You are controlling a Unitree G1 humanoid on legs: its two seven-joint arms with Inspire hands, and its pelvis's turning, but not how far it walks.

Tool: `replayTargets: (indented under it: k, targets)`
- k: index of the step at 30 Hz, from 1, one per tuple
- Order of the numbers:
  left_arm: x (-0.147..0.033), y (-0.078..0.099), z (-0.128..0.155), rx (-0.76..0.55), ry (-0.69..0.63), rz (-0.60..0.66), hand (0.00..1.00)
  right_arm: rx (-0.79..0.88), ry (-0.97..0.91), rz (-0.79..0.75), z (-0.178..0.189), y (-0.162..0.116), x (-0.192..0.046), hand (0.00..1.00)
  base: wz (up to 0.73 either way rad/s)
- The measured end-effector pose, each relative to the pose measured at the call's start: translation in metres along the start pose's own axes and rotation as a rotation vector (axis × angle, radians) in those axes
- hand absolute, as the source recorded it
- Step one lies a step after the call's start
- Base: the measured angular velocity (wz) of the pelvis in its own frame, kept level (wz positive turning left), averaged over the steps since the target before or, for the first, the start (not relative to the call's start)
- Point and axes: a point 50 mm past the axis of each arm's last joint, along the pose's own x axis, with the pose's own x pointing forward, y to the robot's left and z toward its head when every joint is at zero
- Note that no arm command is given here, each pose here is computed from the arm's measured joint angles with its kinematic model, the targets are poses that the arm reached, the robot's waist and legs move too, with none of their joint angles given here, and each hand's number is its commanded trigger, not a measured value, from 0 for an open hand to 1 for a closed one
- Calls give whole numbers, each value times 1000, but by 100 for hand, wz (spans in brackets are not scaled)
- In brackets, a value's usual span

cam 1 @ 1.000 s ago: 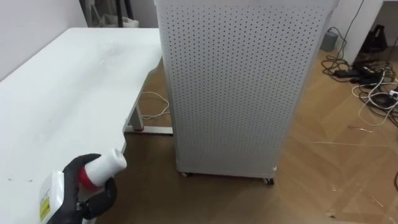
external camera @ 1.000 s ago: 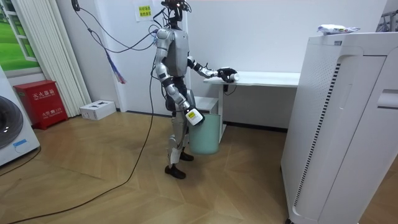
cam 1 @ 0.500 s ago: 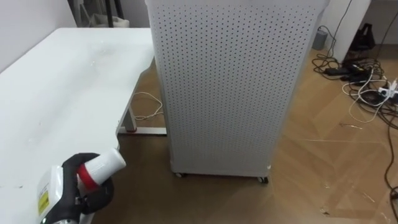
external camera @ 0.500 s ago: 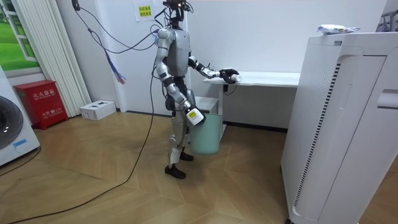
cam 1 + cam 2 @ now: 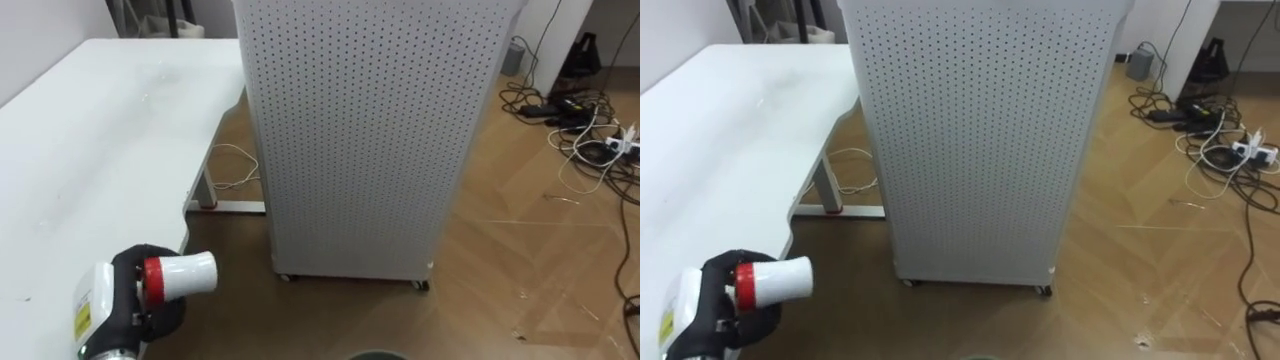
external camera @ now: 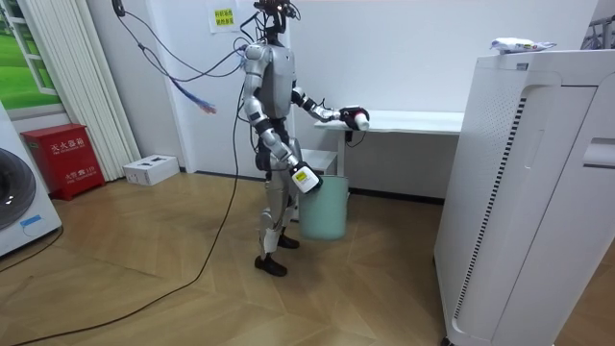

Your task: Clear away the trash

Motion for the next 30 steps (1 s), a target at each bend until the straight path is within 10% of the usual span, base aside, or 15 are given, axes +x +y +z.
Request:
replayTargets:
  k: [30]
  targets:
    - [-44,-75,49,-43,-201,-483,100,55,-347,-24,114,13,32,100,-20]
